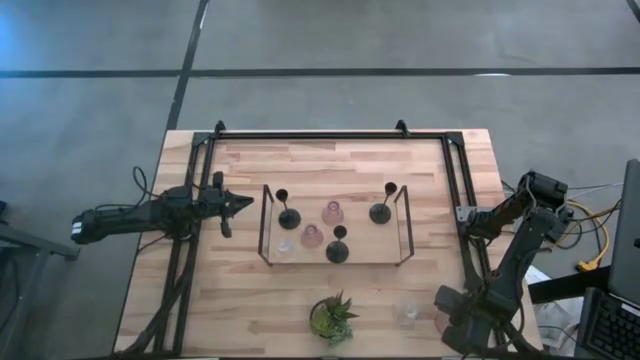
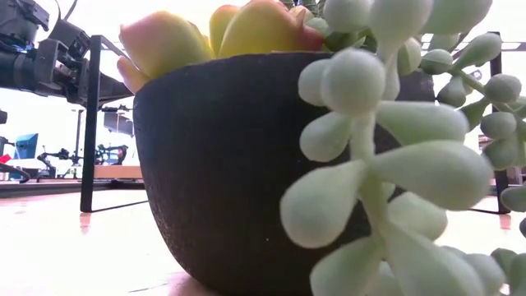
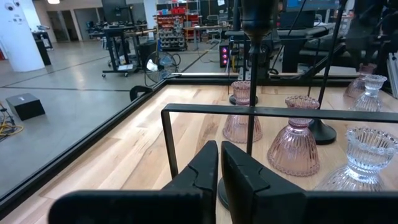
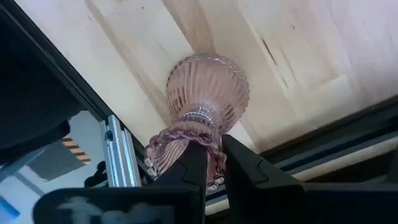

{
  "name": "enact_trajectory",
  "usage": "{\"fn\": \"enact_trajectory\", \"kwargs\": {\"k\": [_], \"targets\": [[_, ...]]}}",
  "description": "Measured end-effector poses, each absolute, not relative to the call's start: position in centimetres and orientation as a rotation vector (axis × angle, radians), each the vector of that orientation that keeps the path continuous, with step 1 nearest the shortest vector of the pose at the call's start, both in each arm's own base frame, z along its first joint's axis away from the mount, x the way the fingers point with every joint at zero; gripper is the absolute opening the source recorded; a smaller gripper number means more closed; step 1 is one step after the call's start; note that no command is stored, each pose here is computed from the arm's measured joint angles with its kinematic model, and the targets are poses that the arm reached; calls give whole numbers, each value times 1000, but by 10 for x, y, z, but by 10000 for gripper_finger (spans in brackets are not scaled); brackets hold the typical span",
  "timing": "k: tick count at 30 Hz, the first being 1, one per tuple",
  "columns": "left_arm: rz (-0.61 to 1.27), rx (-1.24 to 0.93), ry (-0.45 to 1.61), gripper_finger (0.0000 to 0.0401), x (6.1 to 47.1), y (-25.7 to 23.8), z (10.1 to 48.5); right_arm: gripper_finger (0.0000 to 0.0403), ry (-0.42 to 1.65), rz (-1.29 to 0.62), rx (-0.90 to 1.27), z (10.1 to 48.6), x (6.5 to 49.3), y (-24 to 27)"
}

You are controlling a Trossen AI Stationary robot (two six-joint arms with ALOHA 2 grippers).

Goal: Pick & Place candle stick holders
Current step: Put the pink glass candle holder on the shelf

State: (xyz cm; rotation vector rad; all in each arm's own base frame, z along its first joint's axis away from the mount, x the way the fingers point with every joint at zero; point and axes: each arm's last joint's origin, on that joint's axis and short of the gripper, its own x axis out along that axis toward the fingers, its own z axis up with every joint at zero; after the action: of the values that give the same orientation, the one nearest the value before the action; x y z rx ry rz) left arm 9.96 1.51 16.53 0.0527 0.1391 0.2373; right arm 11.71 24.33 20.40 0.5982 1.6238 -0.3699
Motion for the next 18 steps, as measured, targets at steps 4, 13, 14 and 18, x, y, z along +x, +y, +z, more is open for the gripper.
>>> {"fn": "enact_trajectory", "kwargs": {"k": [4,13,14,18], "targets": [[238,53,139,25,100,15,165,23,1607,-347,577,212,119,246],[238,53,139,25,100,15,165,19,1612,-409,519,266,119,244],[238,53,138,24,100,15,165,19,1612,-407,520,275,119,244],[238,53,138,23,100,15,165,19,1597,-417,519,309,120,239]]}}
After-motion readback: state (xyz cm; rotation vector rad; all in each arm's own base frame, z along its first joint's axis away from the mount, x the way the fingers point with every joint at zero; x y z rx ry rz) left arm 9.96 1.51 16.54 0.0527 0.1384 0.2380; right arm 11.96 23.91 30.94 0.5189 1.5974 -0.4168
